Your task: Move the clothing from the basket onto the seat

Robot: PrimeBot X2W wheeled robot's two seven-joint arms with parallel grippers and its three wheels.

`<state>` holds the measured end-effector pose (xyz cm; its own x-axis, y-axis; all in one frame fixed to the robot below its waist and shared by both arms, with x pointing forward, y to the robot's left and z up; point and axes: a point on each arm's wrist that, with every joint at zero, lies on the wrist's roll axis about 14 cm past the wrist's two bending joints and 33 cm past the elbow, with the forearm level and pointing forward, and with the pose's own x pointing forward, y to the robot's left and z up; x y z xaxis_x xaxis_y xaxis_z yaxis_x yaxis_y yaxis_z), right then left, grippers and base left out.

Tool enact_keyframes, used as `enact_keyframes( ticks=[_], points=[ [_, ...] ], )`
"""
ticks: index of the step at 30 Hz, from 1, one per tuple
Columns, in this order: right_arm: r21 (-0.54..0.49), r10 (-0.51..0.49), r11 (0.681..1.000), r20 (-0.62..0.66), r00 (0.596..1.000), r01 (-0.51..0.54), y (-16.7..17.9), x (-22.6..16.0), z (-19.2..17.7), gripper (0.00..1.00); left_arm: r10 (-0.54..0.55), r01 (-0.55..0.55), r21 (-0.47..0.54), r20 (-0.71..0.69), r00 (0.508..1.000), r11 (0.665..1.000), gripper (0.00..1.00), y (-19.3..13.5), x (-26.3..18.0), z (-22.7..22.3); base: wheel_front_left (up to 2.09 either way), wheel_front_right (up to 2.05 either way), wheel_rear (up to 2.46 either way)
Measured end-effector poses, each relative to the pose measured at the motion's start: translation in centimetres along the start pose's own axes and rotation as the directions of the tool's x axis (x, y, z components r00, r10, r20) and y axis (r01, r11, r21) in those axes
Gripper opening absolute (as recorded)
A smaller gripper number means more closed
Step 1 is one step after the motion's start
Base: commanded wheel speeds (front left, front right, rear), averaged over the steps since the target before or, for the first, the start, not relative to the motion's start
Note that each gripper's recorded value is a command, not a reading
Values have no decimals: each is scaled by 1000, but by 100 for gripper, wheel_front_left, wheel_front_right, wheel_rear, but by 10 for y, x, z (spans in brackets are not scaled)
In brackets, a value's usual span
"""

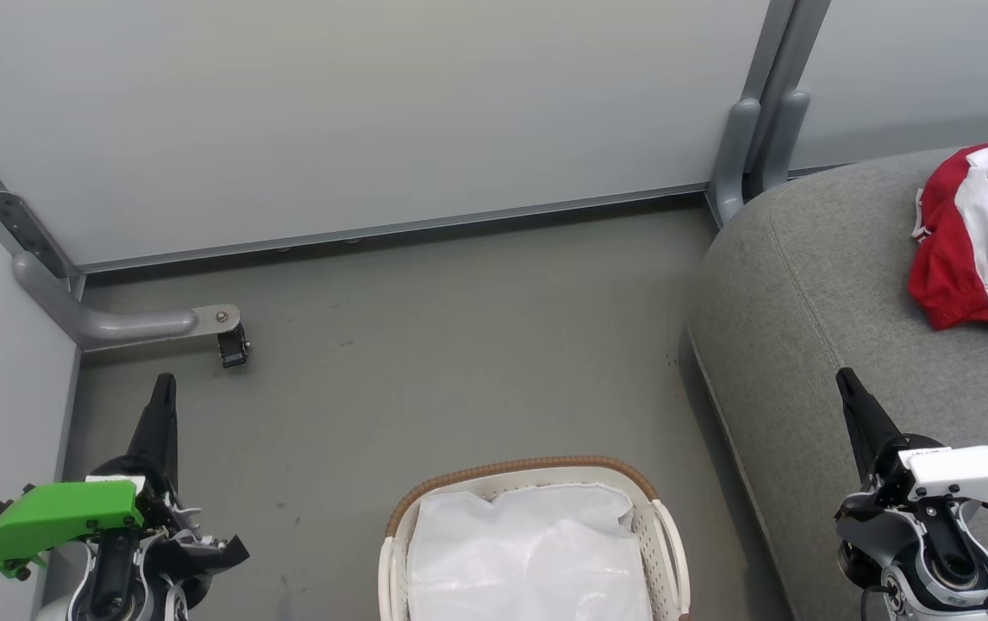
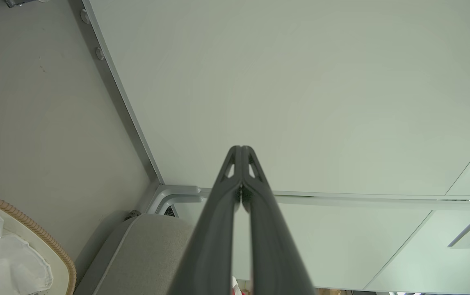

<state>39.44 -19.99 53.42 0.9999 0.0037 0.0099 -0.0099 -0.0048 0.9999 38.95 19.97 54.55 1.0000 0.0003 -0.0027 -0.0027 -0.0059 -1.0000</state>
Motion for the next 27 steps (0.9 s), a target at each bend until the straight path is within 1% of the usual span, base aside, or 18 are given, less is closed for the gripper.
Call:
enact_keyframes(
  ticks=[27],
  points=[
    [-2, 1, 1000, 1, 1000, -1, 2, 0, 0, 0, 0, 0, 0, 0, 1000, 1000, 0, 0, 0, 0, 0, 0, 0]
  ],
)
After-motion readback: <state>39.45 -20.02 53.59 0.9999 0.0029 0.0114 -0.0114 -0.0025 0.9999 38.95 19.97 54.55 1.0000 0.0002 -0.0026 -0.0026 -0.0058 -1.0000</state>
